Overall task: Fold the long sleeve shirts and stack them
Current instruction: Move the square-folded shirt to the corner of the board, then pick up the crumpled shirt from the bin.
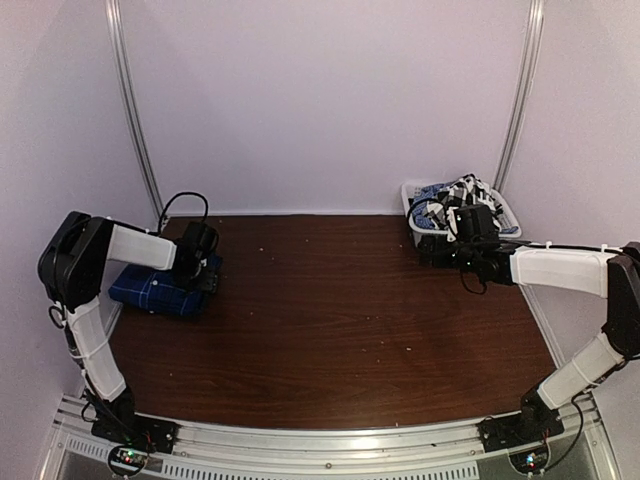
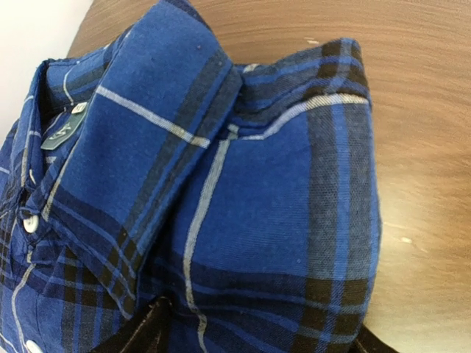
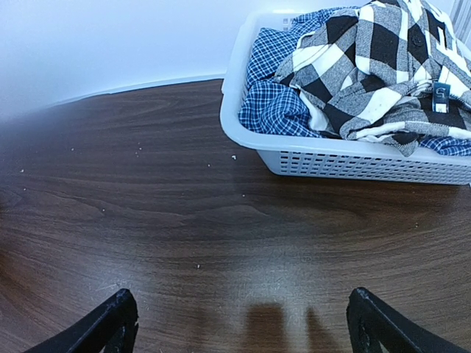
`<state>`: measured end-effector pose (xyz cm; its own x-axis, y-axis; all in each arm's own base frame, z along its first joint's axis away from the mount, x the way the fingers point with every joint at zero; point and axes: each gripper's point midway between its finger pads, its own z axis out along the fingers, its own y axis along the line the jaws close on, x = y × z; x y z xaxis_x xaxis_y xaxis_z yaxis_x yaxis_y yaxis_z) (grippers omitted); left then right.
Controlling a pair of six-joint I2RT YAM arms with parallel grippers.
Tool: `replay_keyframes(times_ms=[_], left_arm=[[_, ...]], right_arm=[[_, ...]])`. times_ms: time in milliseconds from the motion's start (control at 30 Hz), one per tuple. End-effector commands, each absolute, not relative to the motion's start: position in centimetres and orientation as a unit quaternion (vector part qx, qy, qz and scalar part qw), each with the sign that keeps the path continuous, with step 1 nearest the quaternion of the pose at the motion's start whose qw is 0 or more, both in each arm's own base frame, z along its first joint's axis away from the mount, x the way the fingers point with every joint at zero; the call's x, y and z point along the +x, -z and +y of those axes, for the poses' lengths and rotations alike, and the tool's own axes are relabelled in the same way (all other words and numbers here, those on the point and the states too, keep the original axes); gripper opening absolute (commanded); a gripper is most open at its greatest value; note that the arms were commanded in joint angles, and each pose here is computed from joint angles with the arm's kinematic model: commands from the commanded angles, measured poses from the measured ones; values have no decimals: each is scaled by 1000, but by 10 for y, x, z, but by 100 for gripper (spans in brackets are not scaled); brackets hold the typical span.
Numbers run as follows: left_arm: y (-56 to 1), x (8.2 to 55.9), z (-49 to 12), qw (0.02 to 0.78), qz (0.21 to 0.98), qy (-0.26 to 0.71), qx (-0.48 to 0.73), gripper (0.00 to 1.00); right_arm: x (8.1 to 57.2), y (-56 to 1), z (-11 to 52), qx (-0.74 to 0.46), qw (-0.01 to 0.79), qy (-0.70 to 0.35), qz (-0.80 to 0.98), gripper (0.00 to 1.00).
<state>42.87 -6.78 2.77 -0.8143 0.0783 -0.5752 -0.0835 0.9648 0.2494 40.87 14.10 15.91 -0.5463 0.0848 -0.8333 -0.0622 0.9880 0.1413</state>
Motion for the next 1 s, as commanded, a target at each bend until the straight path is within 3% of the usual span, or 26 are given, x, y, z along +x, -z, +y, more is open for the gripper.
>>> replay_keyframes(times_ms=[0,200,433,733,967], left_arm=[[-28,431,-36,295,942,-158,-21,72],[-40,449,-41,321,939,-124,-28,84],[-98,470,-81,408,913,5,-20,89],[-166,453,-123,478,867,140,4,92],[-183,433,-147,487,858,162,31,93]], right_arm=[[408,-165,142,6,485,-74,871,100],[414,-174,119,26,490,-10,871,100],[447,-198,67,60,492,71,866,100],[517,-205,-6,133,468,122,865,100],[552,-183,-66,178,434,159,869,99]])
